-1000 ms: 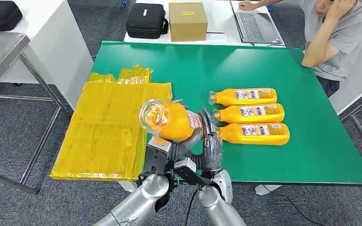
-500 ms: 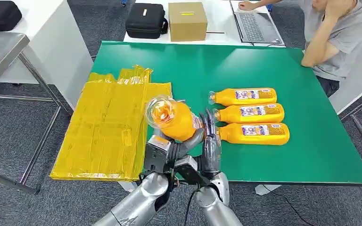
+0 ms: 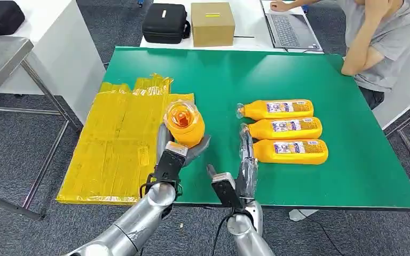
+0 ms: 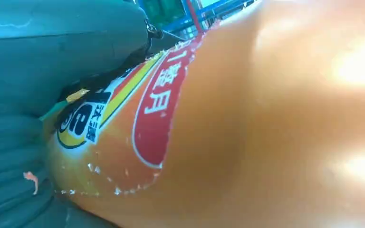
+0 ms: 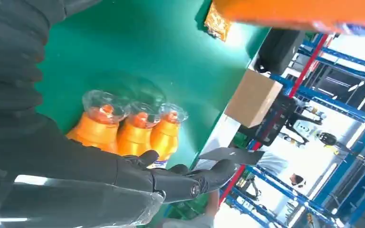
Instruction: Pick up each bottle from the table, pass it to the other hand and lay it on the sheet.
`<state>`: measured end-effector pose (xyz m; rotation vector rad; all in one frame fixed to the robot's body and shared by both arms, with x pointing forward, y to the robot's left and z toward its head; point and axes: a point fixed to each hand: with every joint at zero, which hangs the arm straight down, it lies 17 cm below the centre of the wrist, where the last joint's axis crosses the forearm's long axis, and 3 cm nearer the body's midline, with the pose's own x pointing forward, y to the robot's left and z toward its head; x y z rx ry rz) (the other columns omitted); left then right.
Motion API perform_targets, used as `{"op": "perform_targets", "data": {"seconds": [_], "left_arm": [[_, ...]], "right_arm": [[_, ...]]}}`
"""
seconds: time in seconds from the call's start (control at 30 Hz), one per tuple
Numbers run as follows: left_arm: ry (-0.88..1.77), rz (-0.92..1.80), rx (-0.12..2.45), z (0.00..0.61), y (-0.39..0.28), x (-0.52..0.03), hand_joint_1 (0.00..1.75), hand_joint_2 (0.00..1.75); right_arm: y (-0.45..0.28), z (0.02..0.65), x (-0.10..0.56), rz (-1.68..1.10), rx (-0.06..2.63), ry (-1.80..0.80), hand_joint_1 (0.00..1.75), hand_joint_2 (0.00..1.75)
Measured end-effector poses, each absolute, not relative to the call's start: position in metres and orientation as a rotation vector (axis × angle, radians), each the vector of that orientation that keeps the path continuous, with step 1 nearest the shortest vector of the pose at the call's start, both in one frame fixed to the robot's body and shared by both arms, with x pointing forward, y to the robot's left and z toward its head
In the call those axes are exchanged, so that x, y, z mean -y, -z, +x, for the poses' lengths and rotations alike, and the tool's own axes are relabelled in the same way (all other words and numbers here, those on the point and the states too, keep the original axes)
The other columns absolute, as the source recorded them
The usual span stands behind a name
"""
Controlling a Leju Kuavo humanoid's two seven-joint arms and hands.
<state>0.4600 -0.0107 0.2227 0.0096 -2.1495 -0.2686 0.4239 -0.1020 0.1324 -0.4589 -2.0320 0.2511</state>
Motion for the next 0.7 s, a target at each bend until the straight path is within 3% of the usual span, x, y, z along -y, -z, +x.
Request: {"op": "perform_targets", "data": {"seconds": [0.23,0.4,0.53,0.7], "left_arm": [[0.352,0.154,2.154,0.474,-0.212,-0.007,1.75,1.75],[0.568,0.341,2.154,0.482,-0.196,-0.016,1.75,1.75],[0.966,0.689,2.092,0.491,-0.175,-0.023,1.75,1.75],[0.991,0.829,2.003,0.507,-0.165,-0.056,1.75,1.75]], "right_arm": [[-0.123,0.425,0.108,-0.441,1.993,-0.202,0.0,1.75],[-0.119,0.424,0.108,-0.439,1.982,-0.203,0.0,1.75],[-0.114,0.423,0.109,-0.433,1.967,-0.194,0.0,1.75],[-0.11,0.422,0.11,-0.433,1.957,-0.196,0.0,1.75]]}}
